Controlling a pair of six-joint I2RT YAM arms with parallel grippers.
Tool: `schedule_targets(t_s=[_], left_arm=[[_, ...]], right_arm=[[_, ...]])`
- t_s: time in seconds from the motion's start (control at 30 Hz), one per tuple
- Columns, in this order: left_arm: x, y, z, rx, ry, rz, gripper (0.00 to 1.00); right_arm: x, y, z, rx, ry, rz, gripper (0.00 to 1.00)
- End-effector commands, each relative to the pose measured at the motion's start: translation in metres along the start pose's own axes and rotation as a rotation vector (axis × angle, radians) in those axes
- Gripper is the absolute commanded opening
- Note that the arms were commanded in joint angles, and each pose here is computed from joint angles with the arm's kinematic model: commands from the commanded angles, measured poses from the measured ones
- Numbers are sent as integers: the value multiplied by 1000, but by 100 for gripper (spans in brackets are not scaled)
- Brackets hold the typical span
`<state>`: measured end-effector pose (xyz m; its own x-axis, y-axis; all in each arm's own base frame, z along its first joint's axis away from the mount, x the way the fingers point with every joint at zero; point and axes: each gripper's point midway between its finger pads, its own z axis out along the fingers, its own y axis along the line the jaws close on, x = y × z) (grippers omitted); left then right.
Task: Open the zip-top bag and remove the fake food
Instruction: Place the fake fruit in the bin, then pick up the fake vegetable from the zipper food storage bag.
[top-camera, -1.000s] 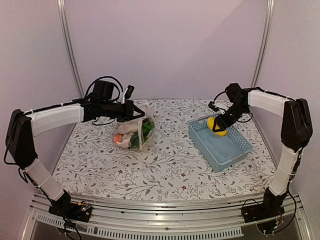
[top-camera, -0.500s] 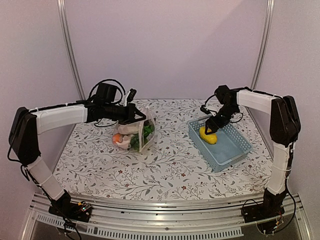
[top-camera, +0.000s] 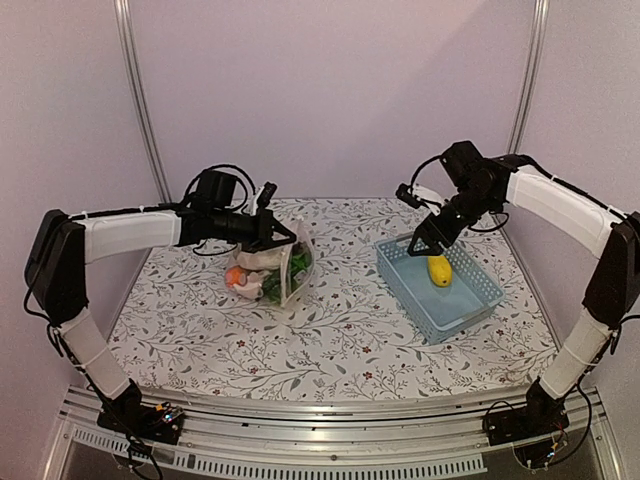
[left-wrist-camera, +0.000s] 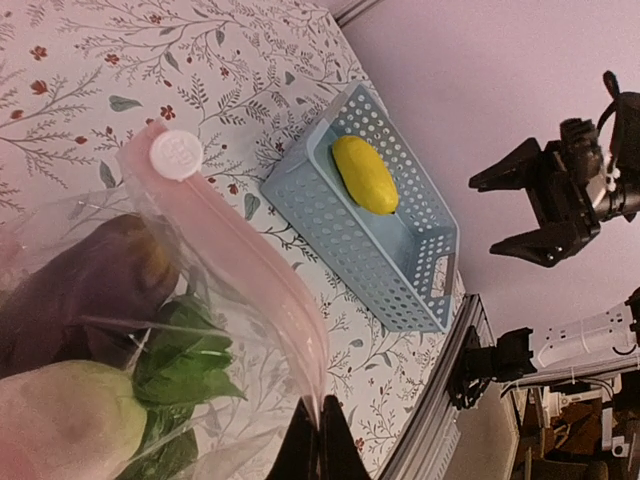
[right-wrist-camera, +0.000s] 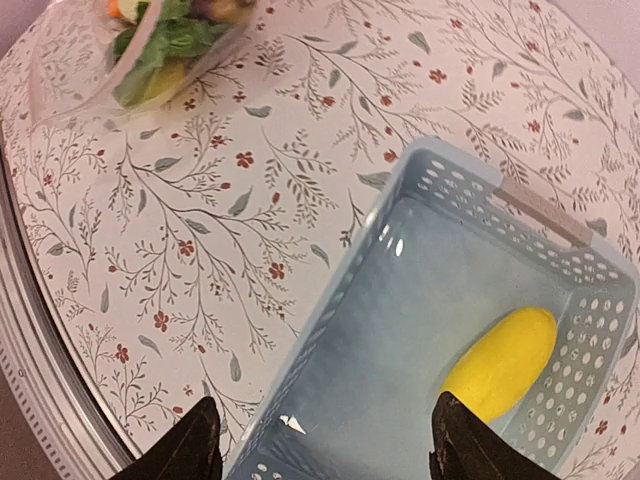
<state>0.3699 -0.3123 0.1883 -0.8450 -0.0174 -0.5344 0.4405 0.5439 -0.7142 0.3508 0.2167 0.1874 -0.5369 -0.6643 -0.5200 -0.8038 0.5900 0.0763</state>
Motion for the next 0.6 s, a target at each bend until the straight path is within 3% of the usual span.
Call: schedule_targets(t_s=[0.0,0.33,0.57], left_arm=[[-8,1,-3,13,-13,-6,0],[-14,-19,-6,108,-55,16,0],[-18,-33,-15,153,-95,26,0]], right_arm=[[-44,49,-6,-91,-83,-152,64],[-143,124,31,-366,-240,-80,37],[-153,159,84,-454,-184,-4,29]])
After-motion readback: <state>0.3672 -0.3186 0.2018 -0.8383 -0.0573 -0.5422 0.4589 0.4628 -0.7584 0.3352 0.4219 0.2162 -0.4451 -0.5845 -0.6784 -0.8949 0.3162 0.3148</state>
